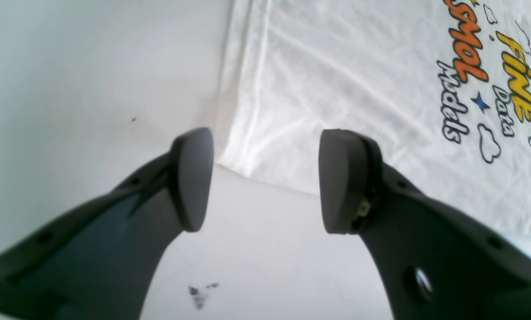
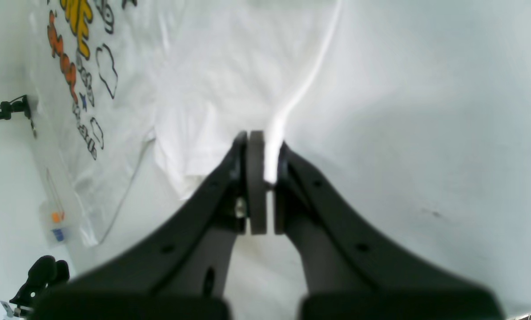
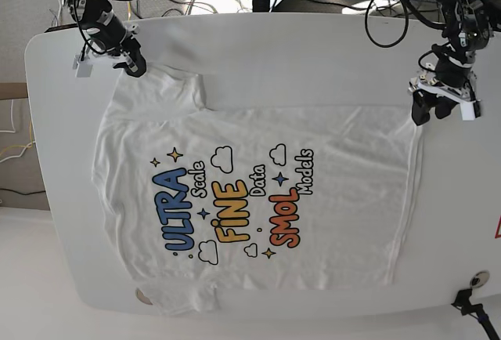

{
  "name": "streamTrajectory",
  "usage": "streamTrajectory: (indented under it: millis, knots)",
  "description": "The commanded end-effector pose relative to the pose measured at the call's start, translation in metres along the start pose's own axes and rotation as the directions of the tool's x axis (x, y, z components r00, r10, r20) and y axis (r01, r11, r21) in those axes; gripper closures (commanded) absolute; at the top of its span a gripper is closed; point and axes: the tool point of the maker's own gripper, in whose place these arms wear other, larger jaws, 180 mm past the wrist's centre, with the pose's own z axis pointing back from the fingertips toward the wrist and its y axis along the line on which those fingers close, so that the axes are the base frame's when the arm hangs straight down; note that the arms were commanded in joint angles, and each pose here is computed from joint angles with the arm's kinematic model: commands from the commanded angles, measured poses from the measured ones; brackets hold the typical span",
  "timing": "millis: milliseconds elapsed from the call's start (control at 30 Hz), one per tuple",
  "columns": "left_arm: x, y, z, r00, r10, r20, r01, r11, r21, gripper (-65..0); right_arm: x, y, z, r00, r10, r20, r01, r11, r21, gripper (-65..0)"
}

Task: Fold the T-shirt properly
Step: 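Grasp the shoulder corners with both grippers and pull the shirt toward the robot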

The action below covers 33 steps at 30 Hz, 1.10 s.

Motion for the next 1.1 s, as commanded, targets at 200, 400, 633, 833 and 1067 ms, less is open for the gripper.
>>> streamTrajectory:
  millis: [200,400,633,833,1067]
  knots:
    - [0.005,0.005,-0.024,0.999,0.026,-0.020,-0.027,0.999,-0.035,-35.2,0.008,0.007,0.002,1.000,0.021,0.016,-0.021,1.000,0.021,0.0]
    - [-0.006,0.014,-0.037,0.996,0.078,-0.051,-0.079,0.997,-0.022,-35.2,0.008,0.006,0.002,1.000,0.022,0.017,-0.023,1.000,0.021,0.0]
    - [-0.015,0.005,-0.044,0.994,0.073,-0.081,-0.077,0.996,-0.045,-35.1,0.009,0.006,0.002,1.000,0.022,0.018,-0.022,1.000,0.020,0.0]
    - [-0.024,0.008,-0.051,0.989,0.099,-0.107,-0.104,0.994,-0.037,-35.1,0.009,0.006,0.002,1.000,0.022,0.019,-0.022,1.000,0.019,0.0]
    - [-0.025,0.009,-0.052,0.989,0.102,-0.109,-0.106,0.994,-0.035,-34.7,0.009,0.006,0.002,1.000,0.020,0.019,-0.021,1.000,0.020,0.0]
